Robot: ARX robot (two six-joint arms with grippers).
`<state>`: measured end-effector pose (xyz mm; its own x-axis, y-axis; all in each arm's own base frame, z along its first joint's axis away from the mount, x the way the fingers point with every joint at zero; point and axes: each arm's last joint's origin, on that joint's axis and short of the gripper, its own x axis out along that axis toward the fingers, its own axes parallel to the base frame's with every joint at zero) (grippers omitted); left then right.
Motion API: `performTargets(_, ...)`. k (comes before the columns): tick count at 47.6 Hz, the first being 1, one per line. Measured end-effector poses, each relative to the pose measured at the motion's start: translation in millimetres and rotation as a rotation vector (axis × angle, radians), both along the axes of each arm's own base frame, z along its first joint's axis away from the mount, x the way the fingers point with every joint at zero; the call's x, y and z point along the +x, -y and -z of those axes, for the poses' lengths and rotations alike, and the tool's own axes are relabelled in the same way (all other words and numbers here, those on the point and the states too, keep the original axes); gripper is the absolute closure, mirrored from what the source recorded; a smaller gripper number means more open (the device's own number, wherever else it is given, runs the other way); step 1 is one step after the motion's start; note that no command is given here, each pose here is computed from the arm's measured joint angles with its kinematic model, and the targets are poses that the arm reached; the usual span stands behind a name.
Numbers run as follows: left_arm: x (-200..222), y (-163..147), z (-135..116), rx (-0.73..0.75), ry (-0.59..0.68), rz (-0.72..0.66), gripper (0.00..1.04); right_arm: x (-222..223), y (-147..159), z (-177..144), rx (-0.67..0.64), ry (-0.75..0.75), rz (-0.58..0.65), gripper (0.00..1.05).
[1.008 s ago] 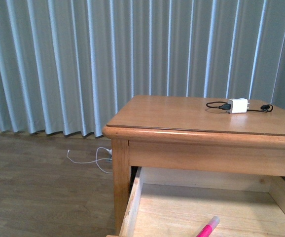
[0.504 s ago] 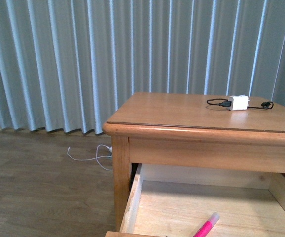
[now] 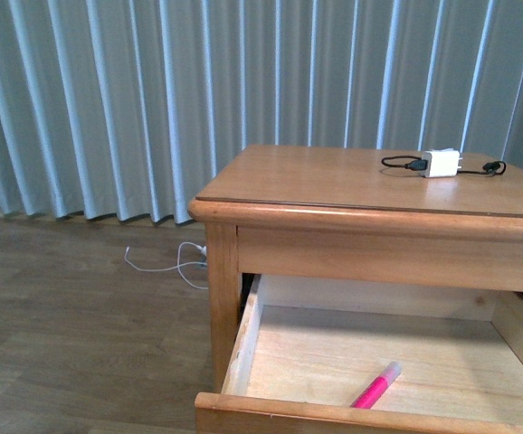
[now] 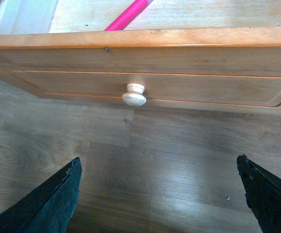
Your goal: Place pink marker in drawer with both arms
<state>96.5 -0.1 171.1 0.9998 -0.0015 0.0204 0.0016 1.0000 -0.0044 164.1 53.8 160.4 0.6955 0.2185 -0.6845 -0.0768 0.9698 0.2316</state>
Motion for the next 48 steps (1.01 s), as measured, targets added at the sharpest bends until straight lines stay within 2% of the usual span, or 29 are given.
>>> performTargets(10,0,0,0,0.0,0.0,0.0,0.06,38,-14,15,-0.012,-0.083,0.015,0.09)
performTargets(24,0,0,0,0.0,0.0,0.0,0.06,92,-10,33,-0.064,-0.125,0.131,0.09)
performTargets(34,0,0,0,0.0,0.0,0.0,0.06,127,-9,29,-0.112,-0.01,0.191,0.09)
performTargets(48,0,0,0,0.0,0.0,0.0,0.06,167,-6,42,-0.074,0.112,0.239,0.09)
